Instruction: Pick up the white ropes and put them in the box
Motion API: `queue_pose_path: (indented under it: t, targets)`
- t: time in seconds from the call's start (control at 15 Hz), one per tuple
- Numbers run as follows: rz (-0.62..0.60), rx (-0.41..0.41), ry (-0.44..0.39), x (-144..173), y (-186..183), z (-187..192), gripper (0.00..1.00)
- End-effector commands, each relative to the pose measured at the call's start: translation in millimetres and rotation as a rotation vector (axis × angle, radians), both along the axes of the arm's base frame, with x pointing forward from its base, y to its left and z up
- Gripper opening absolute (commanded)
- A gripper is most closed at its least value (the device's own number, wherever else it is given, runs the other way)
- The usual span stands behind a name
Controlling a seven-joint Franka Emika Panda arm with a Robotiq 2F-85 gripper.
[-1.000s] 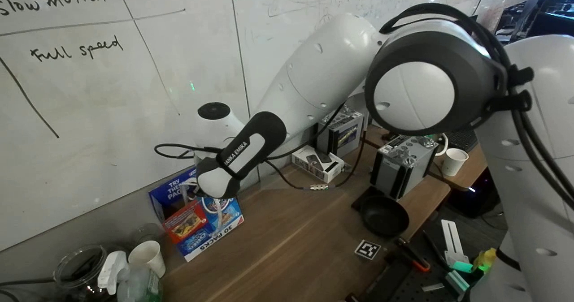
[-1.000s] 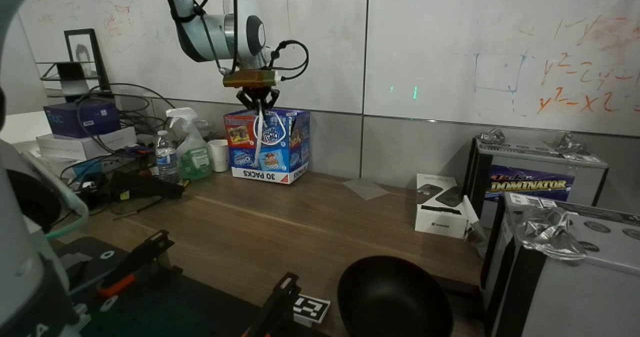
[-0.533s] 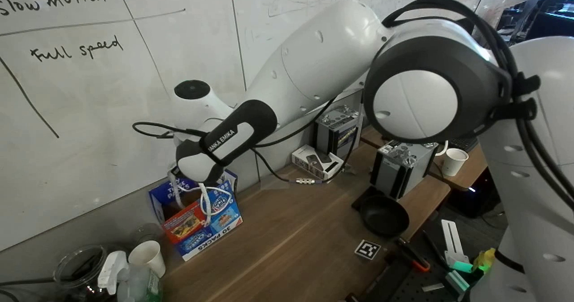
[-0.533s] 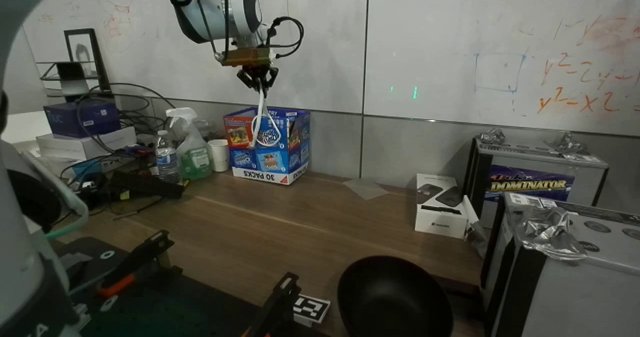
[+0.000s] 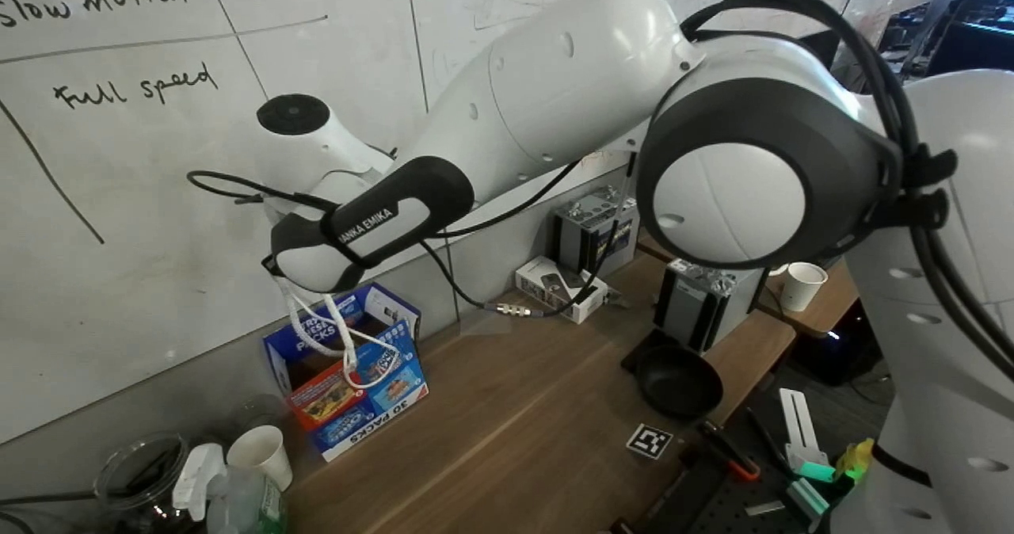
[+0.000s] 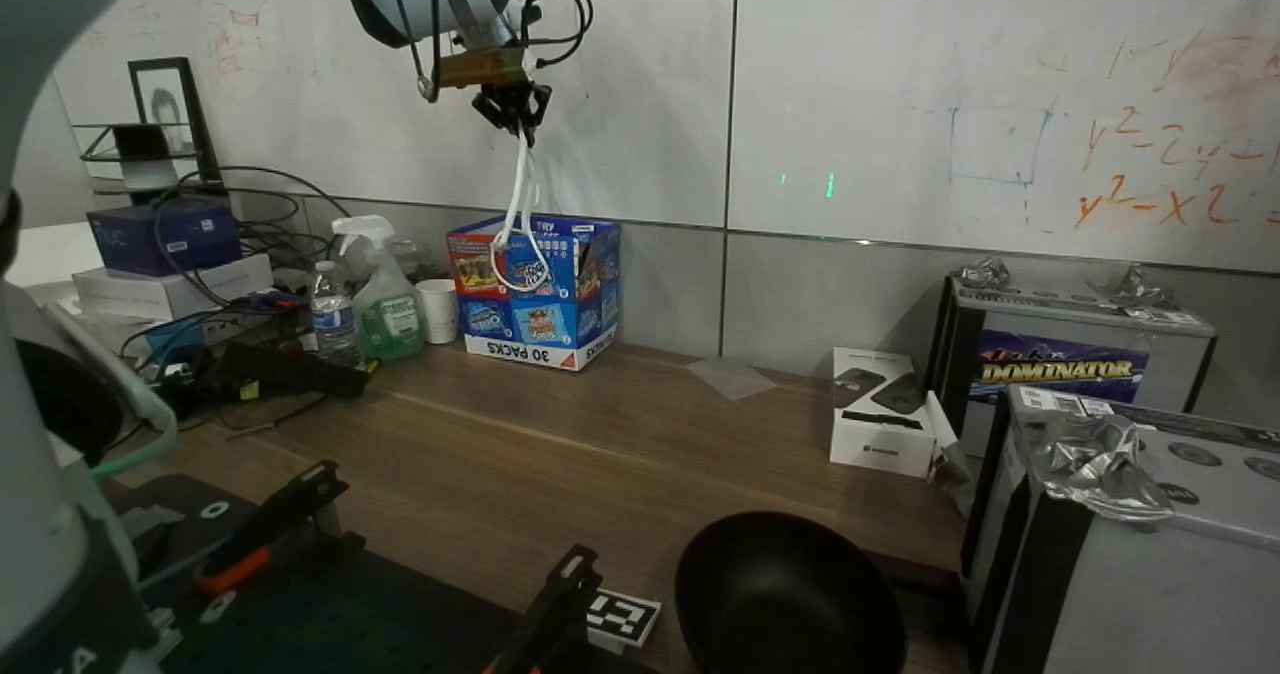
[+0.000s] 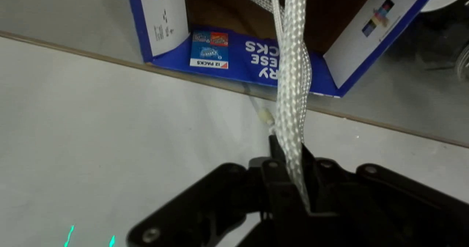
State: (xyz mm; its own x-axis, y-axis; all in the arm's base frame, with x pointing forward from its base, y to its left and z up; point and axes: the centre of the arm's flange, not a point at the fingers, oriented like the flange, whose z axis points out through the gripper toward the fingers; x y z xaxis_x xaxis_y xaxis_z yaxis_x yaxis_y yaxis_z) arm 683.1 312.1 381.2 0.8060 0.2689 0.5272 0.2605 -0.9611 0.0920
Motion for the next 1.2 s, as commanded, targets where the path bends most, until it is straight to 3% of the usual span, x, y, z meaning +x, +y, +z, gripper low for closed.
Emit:
queue_pose_path:
  t: [0.0,0.47,1.0,1.07,1.13]
  targets:
    - [-0.047,-0.004,-0.083,14,15,32,0.07]
    - [-0.070,-0.007,-0.154,16,24,55,0.07]
    - [-0.086,-0.069,-0.054,17,23,26,0.07]
    - [-0.089,-0.071,-0.040,17,23,28,0.17]
    - [-0.095,-0.077,-0.027,16,24,25,0.36]
